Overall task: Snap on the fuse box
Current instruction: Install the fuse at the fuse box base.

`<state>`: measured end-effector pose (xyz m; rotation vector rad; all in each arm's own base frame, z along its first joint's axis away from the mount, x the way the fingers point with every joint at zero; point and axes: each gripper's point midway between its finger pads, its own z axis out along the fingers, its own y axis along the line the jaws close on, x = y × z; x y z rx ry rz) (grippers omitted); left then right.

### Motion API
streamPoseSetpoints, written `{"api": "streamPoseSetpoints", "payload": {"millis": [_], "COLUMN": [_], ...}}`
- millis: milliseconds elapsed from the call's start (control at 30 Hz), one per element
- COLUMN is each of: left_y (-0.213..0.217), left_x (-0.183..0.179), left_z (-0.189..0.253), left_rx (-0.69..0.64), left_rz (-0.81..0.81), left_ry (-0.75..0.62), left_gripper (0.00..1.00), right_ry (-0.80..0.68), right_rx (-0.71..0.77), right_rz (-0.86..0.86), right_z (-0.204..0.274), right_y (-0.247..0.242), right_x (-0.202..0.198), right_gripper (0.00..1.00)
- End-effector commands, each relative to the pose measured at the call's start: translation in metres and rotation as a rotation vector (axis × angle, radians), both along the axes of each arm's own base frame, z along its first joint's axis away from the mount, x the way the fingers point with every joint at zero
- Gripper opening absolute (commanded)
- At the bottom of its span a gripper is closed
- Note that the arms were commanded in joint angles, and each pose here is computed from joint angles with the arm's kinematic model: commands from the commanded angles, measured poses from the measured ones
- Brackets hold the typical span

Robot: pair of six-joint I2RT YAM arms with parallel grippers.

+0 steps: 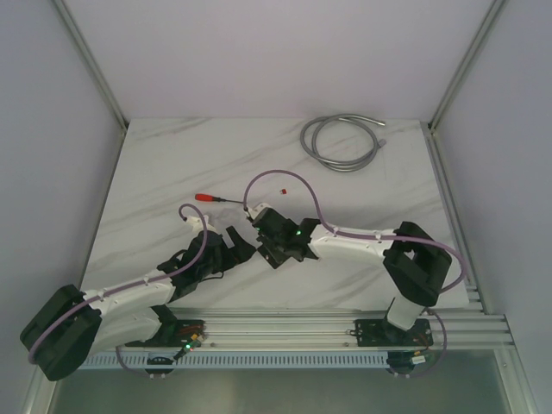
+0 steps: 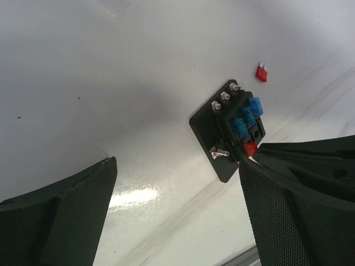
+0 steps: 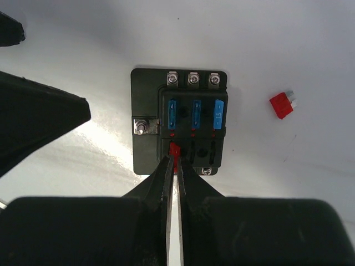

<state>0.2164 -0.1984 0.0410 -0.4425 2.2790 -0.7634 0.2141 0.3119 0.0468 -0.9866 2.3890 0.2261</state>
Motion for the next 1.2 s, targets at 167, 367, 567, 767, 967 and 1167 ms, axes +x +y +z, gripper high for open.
{"api": "streamPoseSetpoints", "payload": {"millis": [167,367,567,767,967,1167], "left_y": [0.010,0.002,-0.016,-0.032,-0.037,-0.038], "left_x": [-0.005,-0.007,-0.009,-0.009,-0.012,-0.015], "left_z": [-0.009,-0.012,-0.016,-0.023,-0.031,-0.033], "left_rx": [-0.004,-0.020,-0.097,-0.170,-0.165,-0.161], "left_rz": [0.047,0.024,-0.019,-0.038,-0.035,-0.030], "left_ry": [0.034,0.061,0.088,0.118,0.148,0.154], "left_gripper": [0.99,0.86,0.66,0.43,0.32,0.29], "right_ry": [-0.010,-0.015,-0.009,0.003,0.017,0.017], "right_rx": [-0.140,-0.109,-0.076,-0.058,-0.055,-0.068], "right_rz": [0.010,0.014,0.024,0.036,0.044,0.056], "right_z": [-0.013,-0.005,-0.001,-0.002,-0.007,-0.011], "right_y": [0.001,0.013,0.023,0.028,0.031,0.036], "right_x": [-0.008,-0.010,-0.011,-0.013,-0.015,-0.016], "right_gripper": [0.00,0.00,0.05,0.05,0.04,0.03]}}
